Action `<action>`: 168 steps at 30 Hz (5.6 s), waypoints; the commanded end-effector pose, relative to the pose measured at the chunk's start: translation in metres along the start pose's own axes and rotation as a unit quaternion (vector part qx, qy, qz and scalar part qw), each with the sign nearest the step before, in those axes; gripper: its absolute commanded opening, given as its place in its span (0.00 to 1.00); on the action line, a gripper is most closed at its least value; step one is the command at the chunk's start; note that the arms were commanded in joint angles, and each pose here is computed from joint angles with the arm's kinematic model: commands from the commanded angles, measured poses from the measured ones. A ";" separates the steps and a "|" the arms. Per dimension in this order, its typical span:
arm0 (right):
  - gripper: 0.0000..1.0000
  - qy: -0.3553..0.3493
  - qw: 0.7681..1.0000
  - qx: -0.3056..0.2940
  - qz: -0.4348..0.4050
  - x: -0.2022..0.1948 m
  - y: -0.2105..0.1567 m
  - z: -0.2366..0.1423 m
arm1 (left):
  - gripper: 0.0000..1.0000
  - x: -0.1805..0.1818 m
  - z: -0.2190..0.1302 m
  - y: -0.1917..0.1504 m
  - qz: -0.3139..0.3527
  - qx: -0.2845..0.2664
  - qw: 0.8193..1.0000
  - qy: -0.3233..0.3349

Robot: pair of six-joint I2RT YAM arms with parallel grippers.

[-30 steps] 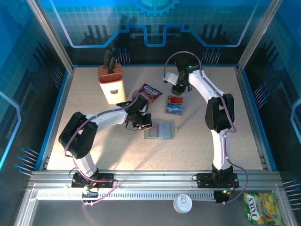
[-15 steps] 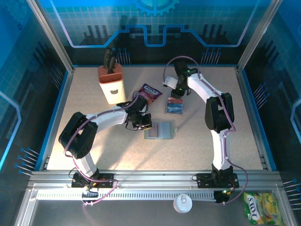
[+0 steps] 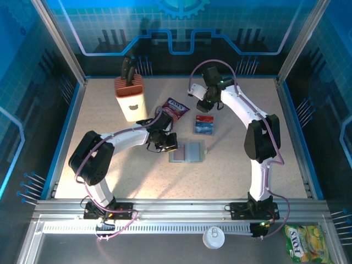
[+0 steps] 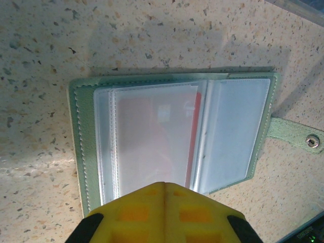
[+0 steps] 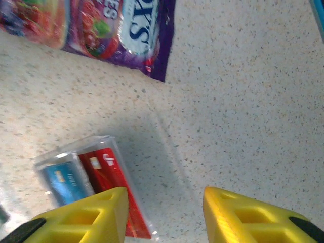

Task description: Take the credit cards out of the card holder

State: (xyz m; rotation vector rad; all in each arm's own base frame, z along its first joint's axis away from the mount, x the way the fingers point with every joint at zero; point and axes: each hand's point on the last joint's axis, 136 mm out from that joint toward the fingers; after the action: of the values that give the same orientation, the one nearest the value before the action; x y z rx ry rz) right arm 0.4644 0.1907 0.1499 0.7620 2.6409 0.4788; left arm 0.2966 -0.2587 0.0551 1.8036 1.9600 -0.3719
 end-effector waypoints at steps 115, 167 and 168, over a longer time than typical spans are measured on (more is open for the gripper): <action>0.34 0.317 0.794 0.092 0.511 0.238 -0.066 0.048 | 0.00 0.048 0.003 -0.015 -0.073 -0.022 0.997 0.003; 0.33 0.368 0.747 0.076 0.548 0.241 -0.077 0.055 | 0.23 0.002 0.024 -0.006 -0.102 0.008 0.990 -0.096; 0.33 0.368 0.747 0.075 0.548 0.240 -0.077 0.055 | 0.22 0.000 0.024 -0.006 -0.101 0.007 0.990 -0.100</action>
State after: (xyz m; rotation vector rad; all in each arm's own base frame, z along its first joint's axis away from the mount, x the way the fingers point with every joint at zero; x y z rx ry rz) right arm 0.2703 0.2875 0.0288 2.5589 2.5624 1.1196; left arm 0.2946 -0.2618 0.0314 1.5307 2.0349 -0.5556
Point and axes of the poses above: each hand's point on the last joint's axis, 136 mm out from that joint toward the fingers, its own z axis out along the fingers, its own x axis along the line the jaws close on, y = z × x, and after that the axes turned 4 degrees about z, right-handed
